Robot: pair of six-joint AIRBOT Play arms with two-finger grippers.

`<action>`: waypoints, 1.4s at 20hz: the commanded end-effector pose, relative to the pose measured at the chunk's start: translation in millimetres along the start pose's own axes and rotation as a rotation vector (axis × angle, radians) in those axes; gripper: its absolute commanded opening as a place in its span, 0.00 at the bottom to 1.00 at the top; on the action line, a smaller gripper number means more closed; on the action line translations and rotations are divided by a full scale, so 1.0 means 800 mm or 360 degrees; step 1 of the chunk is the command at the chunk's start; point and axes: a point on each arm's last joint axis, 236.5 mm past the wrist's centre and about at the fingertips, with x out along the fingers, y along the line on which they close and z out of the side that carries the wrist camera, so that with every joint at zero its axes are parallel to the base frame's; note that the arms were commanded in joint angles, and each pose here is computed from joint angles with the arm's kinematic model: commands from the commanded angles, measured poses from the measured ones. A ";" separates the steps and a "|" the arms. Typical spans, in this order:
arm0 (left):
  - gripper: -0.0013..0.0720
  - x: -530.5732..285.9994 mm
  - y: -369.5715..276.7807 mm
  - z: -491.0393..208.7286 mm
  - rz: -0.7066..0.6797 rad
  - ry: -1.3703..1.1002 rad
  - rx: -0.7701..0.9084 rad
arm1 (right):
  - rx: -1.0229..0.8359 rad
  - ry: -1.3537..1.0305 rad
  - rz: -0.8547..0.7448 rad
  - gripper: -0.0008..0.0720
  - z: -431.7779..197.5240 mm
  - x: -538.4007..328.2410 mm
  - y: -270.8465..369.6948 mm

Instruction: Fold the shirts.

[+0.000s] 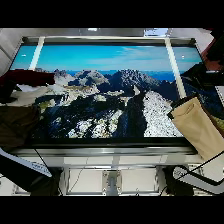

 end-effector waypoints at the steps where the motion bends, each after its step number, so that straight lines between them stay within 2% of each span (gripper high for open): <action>1: 0.81 0.032 -0.031 0.021 -0.0300 -0.0065 -0.0186 | 0.0054 0.0012 0.0106 0.67 -0.003 0.005 0.027; 2: 0.81 0.031 -0.035 0.028 -0.0328 -0.0101 -0.0167 | 0.0035 0.0023 0.0116 0.67 -0.007 0.009 0.033; 3: 0.60 0.030 -0.037 0.033 -0.0337 -0.0126 -0.0158 | 0.0019 0.0023 0.0126 0.67 -0.008 0.013 0.040; 4: 0.06 0.028 -0.038 0.034 -0.0339 -0.0132 -0.0136 | 0.0004 0.0012 0.0134 0.67 -0.007 0.016 0.046; 5: 0.03 0.027 -0.039 0.031 -0.0338 -0.0113 -0.0093 | -0.0010 -0.0007 0.0143 0.67 -0.005 0.020 0.052; 10: 0.03 0.002 -0.070 -0.036 -0.0432 0.0255 0.0167 | -0.0042 -0.0053 0.0169 0.67 -0.001 0.028 0.068; 14: 0.03 -0.051 -0.154 -0.133 -0.0607 0.0604 0.0503 | -0.0047 0.0026 0.0168 0.67 -0.016 0.028 0.067; 17: 0.03 -0.091 -0.227 -0.257 -0.0724 0.0896 0.0946 | -0.0082 0.0139 0.0165 0.67 -0.037 0.027 0.066; 21: 0.03 -0.122 -0.274 -0.447 -0.0747 0.1319 0.1447 | -0.0177 0.0196 0.0159 0.67 -0.048 0.026 0.064; 26: 0.03 -0.142 -0.299 -0.649 -0.0793 0.1466 0.2056 | -0.0299 0.0196 0.0112 0.67 -0.049 0.028 0.054; 27: 0.06 -0.145 -0.303 -0.682 -0.0806 0.1452 0.2139 | -0.0335 0.0202 0.0103 0.67 -0.050 0.029 0.054; 28: 0.27 -0.148 -0.306 -0.705 -0.0832 0.1421 0.2234 | -0.0357 0.0218 0.0090 0.67 -0.055 0.033 0.054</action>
